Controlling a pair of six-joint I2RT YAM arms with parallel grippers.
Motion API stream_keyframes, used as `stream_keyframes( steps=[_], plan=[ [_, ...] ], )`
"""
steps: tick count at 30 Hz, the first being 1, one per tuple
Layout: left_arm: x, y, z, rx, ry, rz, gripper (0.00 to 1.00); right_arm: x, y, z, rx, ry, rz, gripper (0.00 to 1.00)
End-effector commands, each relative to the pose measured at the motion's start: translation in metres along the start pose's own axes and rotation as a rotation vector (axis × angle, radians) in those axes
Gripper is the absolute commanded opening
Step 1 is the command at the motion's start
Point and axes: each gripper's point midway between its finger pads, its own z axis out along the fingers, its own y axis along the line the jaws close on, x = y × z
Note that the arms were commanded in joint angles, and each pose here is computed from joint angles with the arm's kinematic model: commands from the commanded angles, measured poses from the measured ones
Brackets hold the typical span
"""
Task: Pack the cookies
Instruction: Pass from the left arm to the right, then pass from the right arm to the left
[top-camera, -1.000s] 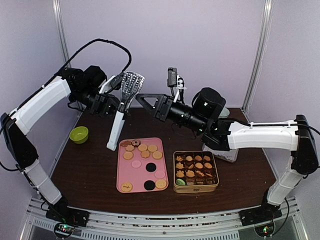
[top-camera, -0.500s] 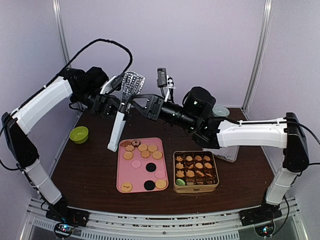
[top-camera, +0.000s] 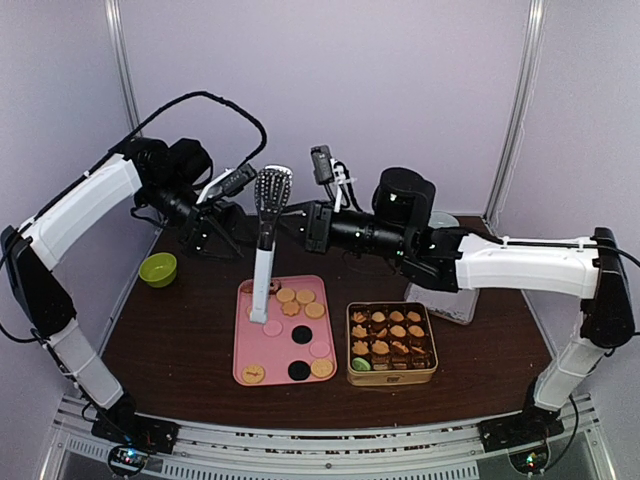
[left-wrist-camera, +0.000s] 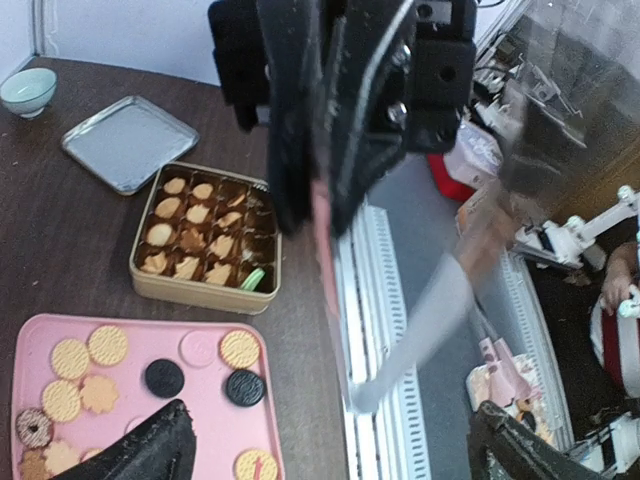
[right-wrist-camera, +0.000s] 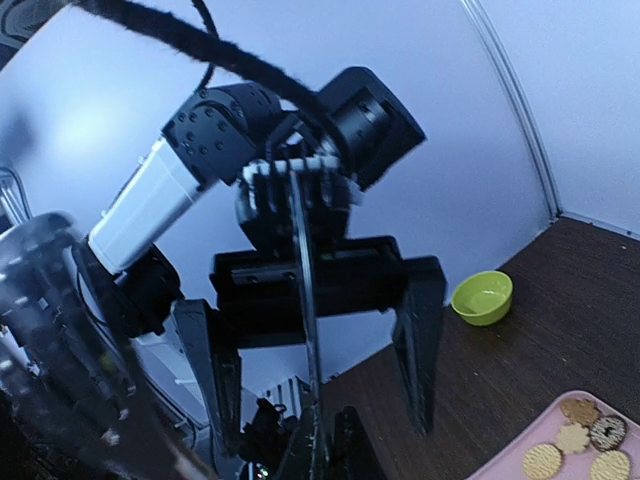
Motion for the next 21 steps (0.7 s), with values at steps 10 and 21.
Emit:
stream_keyframes(
  steps=[10, 21],
  plan=[
    [0.034, -0.021, -0.052, -0.297, 0.296, 0.300, 0.98, 0.114, -0.081, -0.067, 0.480, 0.775, -0.269, 0.00],
    [0.042, -0.022, -0.026, -0.357, 0.424, 0.554, 0.91, 0.135, -0.061, -0.033, 0.485, 0.929, -0.367, 0.00]
  ],
)
